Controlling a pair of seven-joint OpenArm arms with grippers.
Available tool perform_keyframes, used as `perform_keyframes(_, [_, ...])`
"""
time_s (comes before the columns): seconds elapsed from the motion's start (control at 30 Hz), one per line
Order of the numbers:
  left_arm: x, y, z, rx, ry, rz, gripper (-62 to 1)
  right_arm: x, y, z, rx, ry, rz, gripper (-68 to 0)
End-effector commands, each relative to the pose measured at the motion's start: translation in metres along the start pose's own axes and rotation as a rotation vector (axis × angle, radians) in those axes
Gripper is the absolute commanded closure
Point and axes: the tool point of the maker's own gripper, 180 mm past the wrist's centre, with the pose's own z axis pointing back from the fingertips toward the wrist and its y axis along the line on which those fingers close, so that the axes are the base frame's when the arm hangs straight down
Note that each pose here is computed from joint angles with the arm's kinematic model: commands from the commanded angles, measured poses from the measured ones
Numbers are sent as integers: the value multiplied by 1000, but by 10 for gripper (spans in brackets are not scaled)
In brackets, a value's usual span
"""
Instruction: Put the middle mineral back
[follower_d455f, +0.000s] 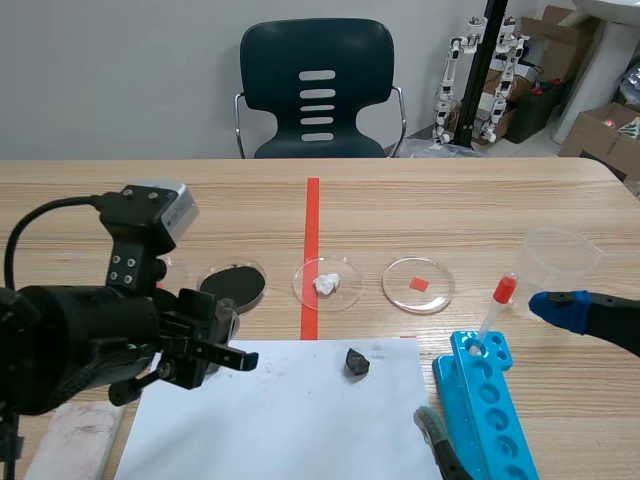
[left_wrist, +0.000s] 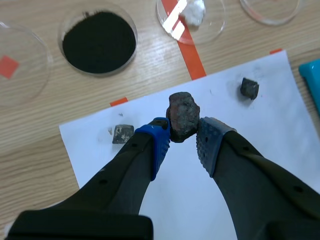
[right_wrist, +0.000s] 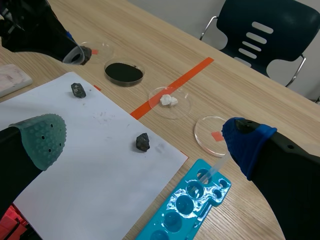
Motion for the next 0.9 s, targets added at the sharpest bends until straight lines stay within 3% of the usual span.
perform_keyframes(0.0, [3,1,-5,9,5,7,-130,12,-5,-3,-13,-43,8,-679])
perform_keyframes(0.17, [-1,3,-23,41,56,54,-130,12,-5,-3,-13,-44,8,-679])
perform_keyframes(0.37, [-1,-10,-41,15,80,40,-130,12,-5,-3,-13,-44,8,-679])
perform_keyframes(0.5, [-4,-14,-53,15,125,64,-130,12,-5,-3,-13,-43,8,-679])
perform_keyframes(0.87, [-27,1,-80,86,264,95,-130,12,-5,-3,-13,-44,8,-679])
